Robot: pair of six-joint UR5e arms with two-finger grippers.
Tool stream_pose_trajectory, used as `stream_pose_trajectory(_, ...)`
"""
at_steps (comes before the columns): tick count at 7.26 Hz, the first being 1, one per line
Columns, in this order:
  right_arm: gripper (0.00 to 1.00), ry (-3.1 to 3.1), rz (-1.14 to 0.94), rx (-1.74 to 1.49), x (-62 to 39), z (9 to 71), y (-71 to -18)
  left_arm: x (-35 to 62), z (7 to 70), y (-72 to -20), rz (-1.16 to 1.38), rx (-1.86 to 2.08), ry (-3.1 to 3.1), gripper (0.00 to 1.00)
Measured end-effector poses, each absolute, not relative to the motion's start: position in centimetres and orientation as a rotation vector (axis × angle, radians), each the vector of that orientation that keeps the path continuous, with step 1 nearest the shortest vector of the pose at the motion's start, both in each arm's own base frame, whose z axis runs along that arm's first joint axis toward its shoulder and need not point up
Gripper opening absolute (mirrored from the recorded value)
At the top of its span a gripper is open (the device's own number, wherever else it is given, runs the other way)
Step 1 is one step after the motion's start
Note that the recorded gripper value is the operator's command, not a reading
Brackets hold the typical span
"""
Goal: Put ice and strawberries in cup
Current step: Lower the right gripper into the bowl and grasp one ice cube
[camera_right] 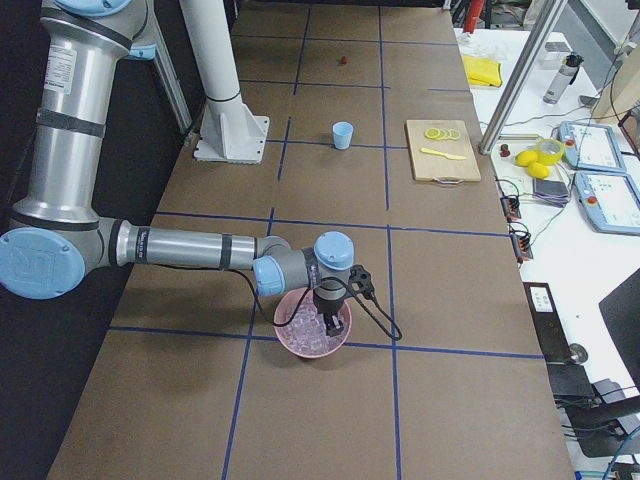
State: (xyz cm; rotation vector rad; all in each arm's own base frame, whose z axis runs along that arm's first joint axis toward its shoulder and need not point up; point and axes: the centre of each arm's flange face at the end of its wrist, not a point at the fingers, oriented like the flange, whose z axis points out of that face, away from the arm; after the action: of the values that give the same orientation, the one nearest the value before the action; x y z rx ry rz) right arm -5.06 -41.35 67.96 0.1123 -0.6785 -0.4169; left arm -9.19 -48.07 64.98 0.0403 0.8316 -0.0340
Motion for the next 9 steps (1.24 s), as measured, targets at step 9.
stream_pose_trajectory(9,0.37,-0.677,-0.421,0.099,-5.23,68.65,-41.2,-9.26,64.94,-48.04,-0.033,0.042,0.832,1.0)
